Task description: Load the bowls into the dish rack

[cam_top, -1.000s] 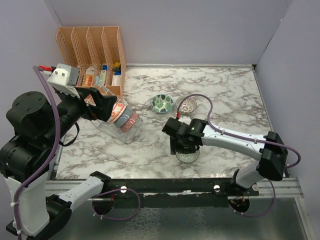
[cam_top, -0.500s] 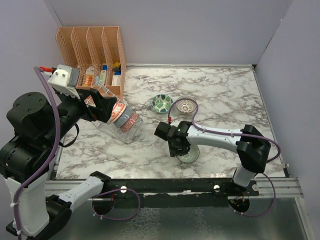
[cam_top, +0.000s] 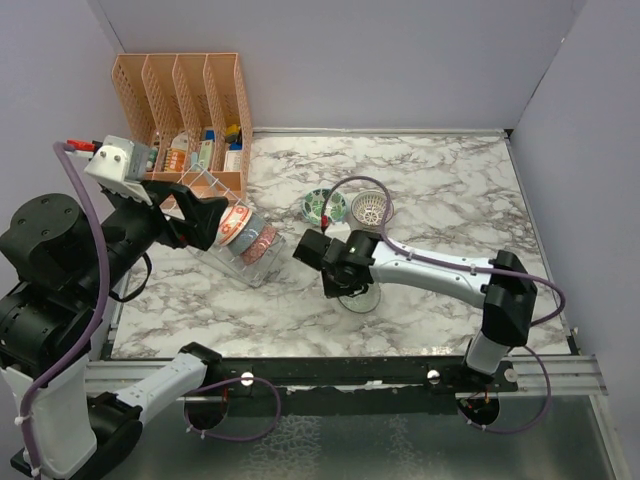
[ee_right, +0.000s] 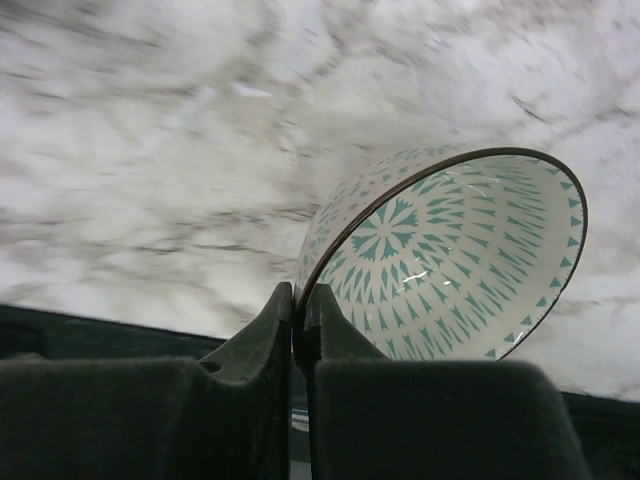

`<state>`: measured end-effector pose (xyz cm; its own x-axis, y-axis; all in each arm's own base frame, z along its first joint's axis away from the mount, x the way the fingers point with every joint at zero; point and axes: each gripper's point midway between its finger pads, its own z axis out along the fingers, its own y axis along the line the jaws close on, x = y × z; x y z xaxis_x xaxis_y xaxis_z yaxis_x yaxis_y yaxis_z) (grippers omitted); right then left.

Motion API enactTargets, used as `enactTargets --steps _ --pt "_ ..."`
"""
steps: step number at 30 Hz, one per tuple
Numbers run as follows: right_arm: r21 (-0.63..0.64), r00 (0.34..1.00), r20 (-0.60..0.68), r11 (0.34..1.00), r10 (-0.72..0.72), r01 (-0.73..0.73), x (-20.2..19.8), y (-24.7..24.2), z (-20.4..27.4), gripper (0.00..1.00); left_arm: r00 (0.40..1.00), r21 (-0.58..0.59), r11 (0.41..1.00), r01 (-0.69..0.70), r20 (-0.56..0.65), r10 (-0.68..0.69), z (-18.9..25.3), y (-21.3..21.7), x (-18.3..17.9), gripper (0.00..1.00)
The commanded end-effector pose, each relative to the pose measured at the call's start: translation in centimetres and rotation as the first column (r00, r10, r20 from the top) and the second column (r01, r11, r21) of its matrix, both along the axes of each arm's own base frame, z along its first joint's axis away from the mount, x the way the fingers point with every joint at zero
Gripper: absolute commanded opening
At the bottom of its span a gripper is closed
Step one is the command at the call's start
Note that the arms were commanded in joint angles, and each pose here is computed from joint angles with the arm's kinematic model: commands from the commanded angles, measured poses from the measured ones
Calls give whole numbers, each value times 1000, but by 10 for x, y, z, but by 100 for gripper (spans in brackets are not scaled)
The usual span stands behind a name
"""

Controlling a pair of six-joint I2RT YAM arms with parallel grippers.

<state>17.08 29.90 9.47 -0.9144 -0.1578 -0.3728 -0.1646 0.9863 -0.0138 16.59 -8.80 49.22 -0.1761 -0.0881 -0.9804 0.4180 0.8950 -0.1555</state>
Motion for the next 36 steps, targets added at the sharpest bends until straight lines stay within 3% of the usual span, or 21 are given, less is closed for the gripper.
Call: enactTargets --steps 1,3,5,8,10,13,22,28,36 --pt "393 977 210 918 -32 -55 30 65 114 1 998 6 1000 -6 58 5 18 6 -8 99" --pt "572 958 283 809 -43 -133 35 92 161 1 998 3 1000 3 66 -3 22 6 -10 99" --pt "739 937 338 642 -89 -205 36 114 211 1 997 -2 1000 14 77 -14 27 5 -12 99" --pt "875 899 399 368 -180 -315 37 134 275 1 995 -11 1000 27 96 -26 35 4 -16 99" --pt "895 872 437 206 -220 -397 38 146 313 1 994 -9 999 35 107 -34 39 4 -19 99" --pt "882 849 466 55 -250 -468 45 166 347 1 992 -8 999 47 122 -45 45 3 -21 99" --pt "823 906 315 -394 -284 -409 84 208 359 6 989 -11 998 68 130 -66 47 0 -24 99" --pt "789 937 223 -514 -270 -336 105 233 336 6 989 -15 998 69 130 -66 47 1 -26 99" --pt "829 969 111 -517 -219 -212 122 255 285 6 991 0 998 61 116 -61 39 3 -26 99"
